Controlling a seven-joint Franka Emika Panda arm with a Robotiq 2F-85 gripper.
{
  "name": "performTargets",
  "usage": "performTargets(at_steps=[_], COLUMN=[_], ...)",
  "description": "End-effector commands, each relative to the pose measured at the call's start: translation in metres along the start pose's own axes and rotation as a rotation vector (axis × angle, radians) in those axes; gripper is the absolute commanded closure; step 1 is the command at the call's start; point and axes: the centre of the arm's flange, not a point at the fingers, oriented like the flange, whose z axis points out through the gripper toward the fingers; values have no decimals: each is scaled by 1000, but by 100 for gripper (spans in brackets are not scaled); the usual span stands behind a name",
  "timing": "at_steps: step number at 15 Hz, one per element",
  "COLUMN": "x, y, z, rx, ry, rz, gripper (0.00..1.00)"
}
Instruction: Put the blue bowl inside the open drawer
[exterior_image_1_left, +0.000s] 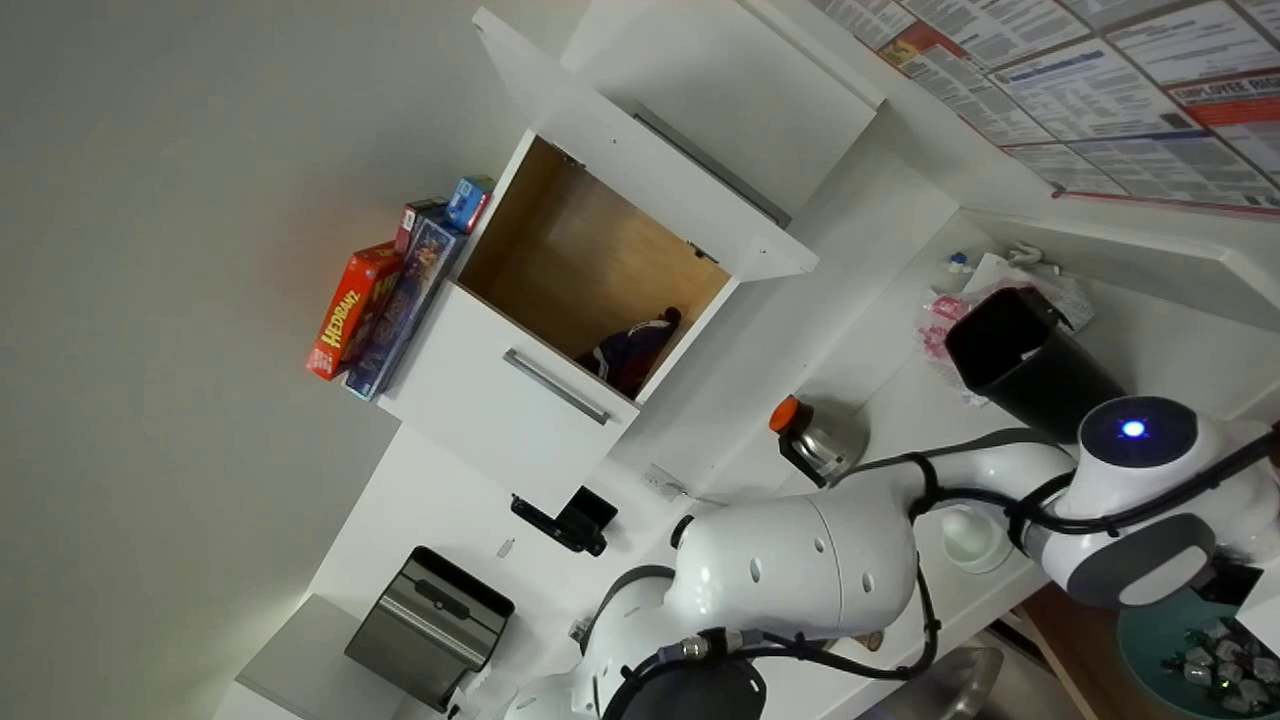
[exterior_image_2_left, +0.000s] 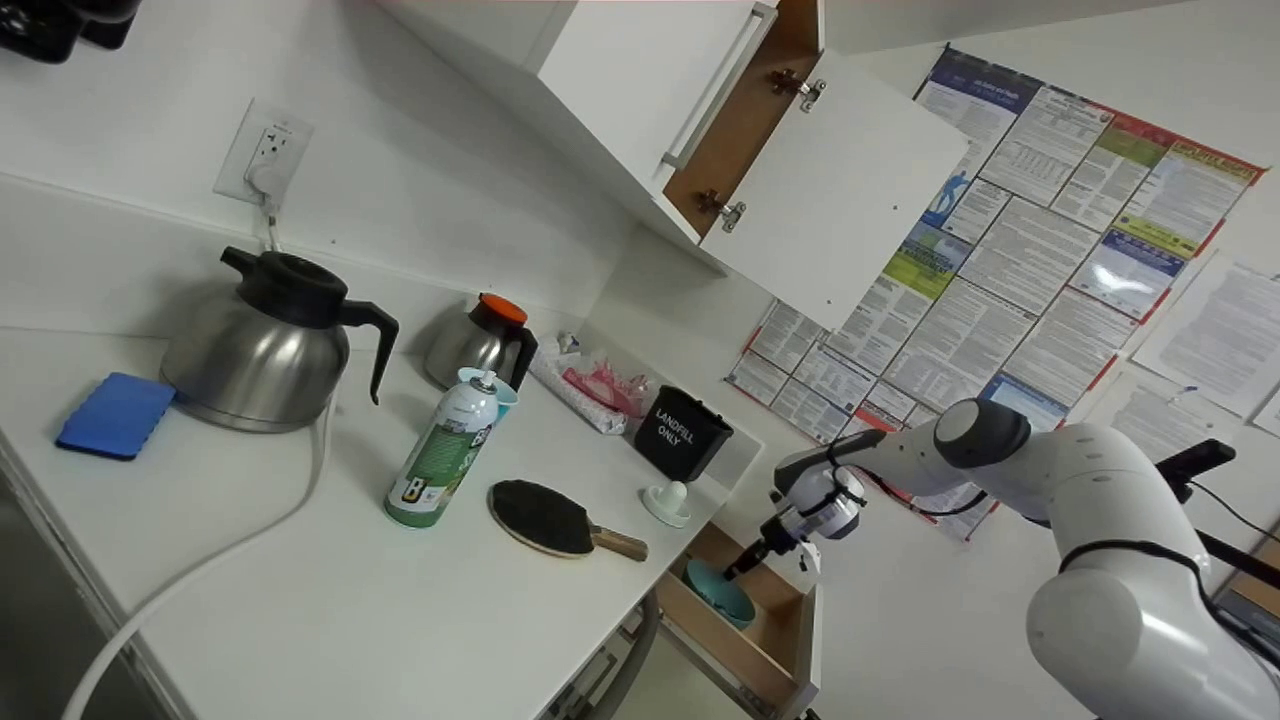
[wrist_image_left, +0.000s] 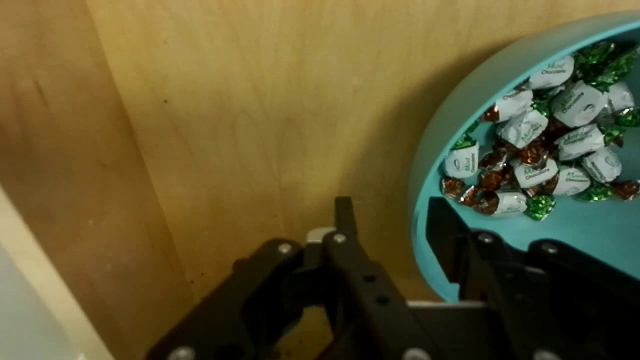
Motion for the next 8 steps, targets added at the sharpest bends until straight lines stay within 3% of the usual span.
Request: performTargets(at_steps=[1, 5, 8], x=[-12, -22, -26], y=[-17, -28, -44], z=[-50, -102, -138], rx=[-21, -6, 0], ry=[12, -21, -35], rz=[0, 46, 44], gripper=[26, 0, 0])
